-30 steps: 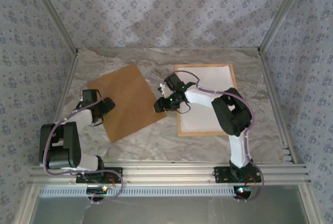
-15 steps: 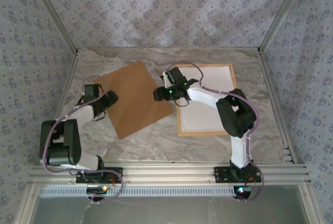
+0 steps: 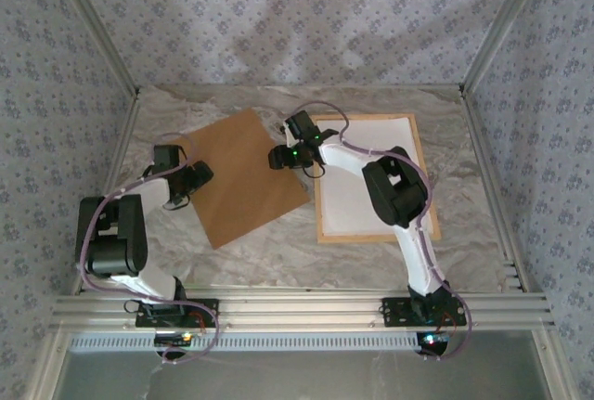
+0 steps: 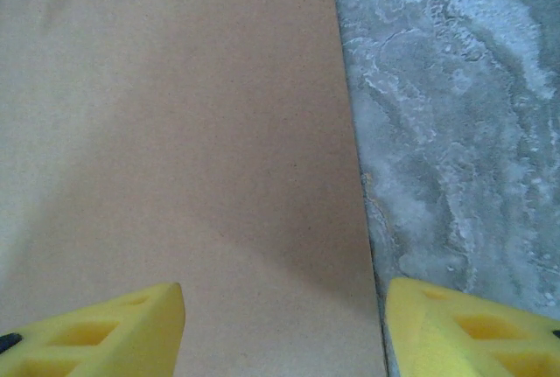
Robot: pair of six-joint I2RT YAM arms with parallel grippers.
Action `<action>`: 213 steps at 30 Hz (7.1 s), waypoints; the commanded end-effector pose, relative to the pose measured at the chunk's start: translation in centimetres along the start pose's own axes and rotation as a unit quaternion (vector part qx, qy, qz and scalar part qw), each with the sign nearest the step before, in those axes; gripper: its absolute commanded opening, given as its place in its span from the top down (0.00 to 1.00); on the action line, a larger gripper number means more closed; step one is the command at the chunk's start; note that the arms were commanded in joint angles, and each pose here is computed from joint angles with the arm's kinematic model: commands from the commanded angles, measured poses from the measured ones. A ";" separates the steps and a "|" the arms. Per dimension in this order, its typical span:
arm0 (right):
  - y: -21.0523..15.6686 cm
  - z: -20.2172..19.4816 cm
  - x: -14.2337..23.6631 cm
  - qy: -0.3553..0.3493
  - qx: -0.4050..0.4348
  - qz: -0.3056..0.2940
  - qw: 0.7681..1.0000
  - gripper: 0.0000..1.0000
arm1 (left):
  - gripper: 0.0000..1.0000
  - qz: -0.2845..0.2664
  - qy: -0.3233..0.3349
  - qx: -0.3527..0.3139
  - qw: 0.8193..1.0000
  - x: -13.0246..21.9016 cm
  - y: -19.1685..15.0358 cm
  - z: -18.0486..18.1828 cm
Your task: Put the photo into the frame
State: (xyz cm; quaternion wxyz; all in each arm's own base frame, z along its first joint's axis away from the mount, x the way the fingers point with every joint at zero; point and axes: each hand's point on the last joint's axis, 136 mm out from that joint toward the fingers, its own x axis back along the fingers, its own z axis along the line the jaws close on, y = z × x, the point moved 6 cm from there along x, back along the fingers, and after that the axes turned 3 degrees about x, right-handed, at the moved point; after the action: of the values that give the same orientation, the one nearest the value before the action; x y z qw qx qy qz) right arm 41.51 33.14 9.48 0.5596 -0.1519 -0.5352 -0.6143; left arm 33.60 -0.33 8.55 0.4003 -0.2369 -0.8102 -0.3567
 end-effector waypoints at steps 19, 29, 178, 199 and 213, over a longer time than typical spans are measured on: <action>-1.8 2.2 0.5 0.115 -0.015 0.079 0.990 0.38 | 0.17 0.080 -0.087 0.010 0.993 -2.4 -3.4 -2.1; -0.7 3.2 2.9 0.230 -0.059 0.052 0.970 0.43 | 0.18 0.083 -0.089 0.010 0.992 -2.6 -3.6 -2.2; -7.3 -16.4 34.4 0.098 -0.215 -0.165 0.957 1.00 | 0.14 0.029 -0.253 -0.055 0.966 7.5 -3.5 -10.2; -9.0 -18.7 32.5 0.092 -0.204 -0.187 0.957 1.00 | 0.15 0.034 -0.251 -0.057 0.966 7.4 -3.7 -10.3; -9.6 -19.0 32.3 0.085 -0.176 -0.201 0.960 1.00 | 0.14 0.040 -0.251 -0.060 0.965 7.4 -4.0 -10.5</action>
State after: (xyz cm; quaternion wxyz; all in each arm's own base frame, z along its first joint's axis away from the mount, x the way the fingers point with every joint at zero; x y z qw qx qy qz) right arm 30.78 -1.47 21.69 0.4374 -0.1157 -0.3519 -0.8194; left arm 31.52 -9.83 16.87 0.1996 -0.3678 -0.8539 -0.3093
